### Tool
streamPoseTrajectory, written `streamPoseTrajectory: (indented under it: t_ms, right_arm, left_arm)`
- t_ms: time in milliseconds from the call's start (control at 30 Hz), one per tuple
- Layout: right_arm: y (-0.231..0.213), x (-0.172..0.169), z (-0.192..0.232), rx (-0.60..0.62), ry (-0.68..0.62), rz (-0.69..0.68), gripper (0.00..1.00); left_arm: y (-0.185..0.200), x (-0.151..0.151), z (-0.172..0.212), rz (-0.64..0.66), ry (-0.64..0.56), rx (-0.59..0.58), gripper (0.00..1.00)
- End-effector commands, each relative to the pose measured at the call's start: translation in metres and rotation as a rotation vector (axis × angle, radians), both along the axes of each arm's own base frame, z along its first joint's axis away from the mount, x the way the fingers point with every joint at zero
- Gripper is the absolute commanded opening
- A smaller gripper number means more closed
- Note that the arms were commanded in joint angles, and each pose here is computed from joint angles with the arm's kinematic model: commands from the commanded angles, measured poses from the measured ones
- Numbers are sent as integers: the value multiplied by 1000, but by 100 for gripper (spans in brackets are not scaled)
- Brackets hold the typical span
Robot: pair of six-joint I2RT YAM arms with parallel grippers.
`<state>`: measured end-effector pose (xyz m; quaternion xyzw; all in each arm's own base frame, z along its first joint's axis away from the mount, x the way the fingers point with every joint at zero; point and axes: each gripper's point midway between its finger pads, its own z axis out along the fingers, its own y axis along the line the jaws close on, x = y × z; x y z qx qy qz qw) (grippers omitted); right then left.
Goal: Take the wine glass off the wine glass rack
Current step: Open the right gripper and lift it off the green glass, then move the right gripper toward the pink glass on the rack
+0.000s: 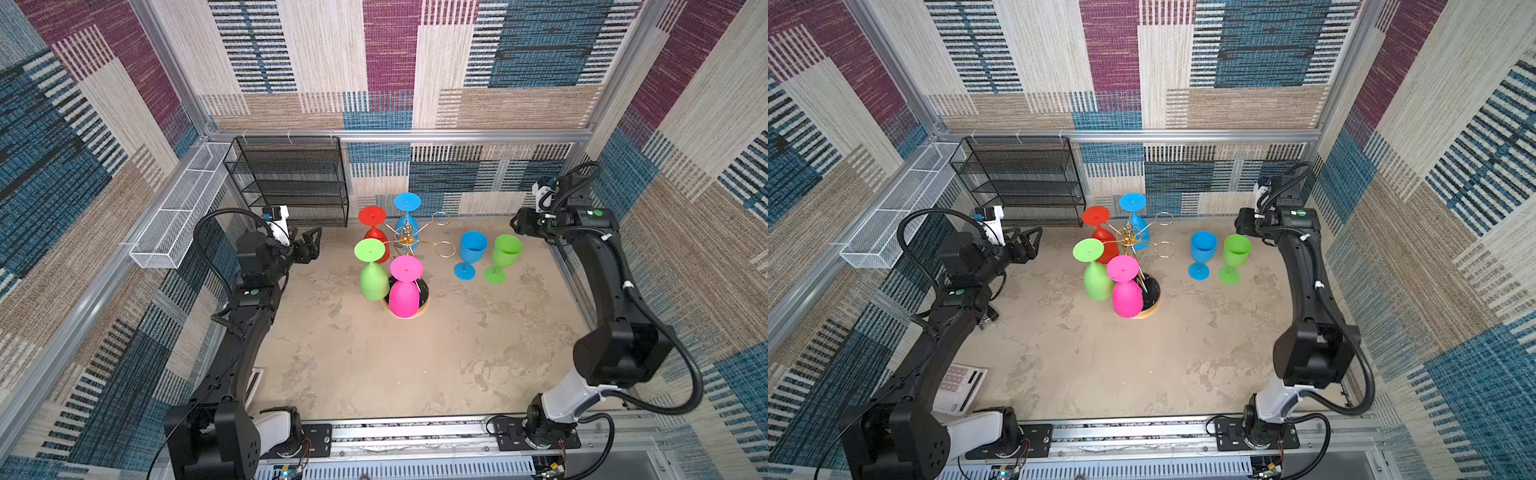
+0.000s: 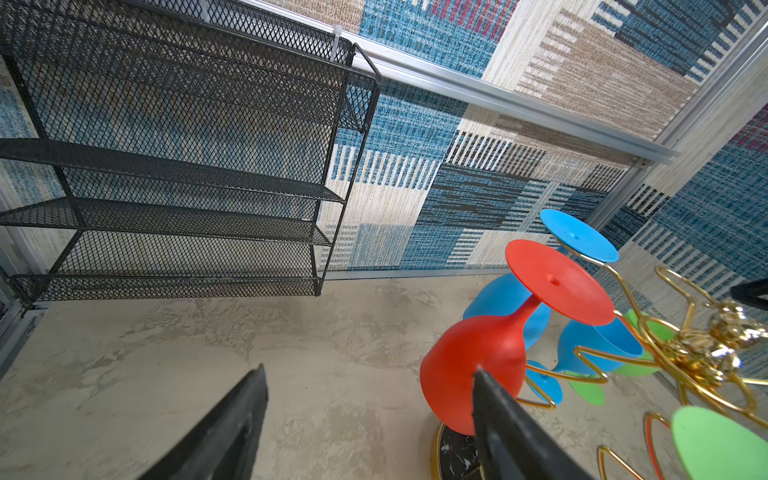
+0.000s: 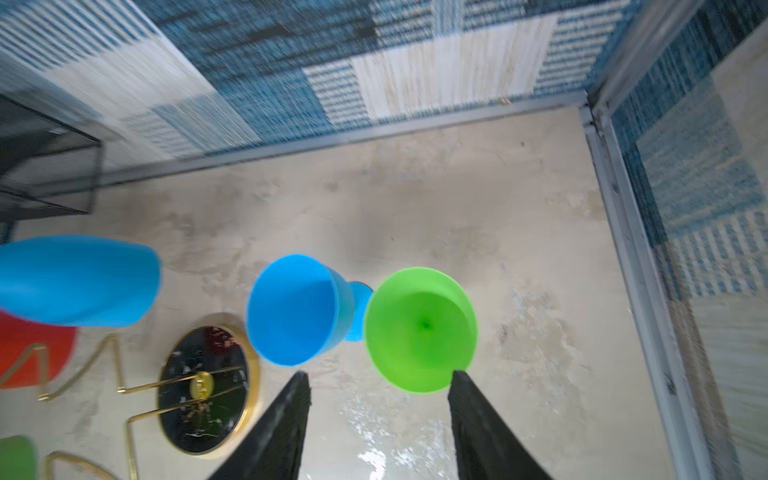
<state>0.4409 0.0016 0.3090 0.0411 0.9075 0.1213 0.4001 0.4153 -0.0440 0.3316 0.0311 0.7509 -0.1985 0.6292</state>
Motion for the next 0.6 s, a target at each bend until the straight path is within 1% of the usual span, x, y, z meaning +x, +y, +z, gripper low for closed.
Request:
streamPoseTrajectory:
  t_ms: [0,100,200,233,367,433,567]
  right_arm:
    - [36,-18,48,182,-185,114,57]
    - [62,-59,63,327,-256,205,57]
    - [85,-96,70,467,-282,290,55]
    - [90,-107,71,497,-291,295,54]
    - [109,-137,70,533,-283,309,54]
    - [124,-149,71,576,-281,330,53]
    - [153,-161,61,649,-251,374,52]
  left_arm:
    - [3,-1,5,17,-19,5,79]
    - [4,-2,6,19,-24,4,79]
    - [4,-2,8,20,-31,-4,79]
    - [4,-2,7,22,-30,-6,79]
    - [4,-2,7,25,-33,-10,79]
    - [5,-3,8,27,-37,-11,79]
    - [4,-4,10,25,-42,-16,79]
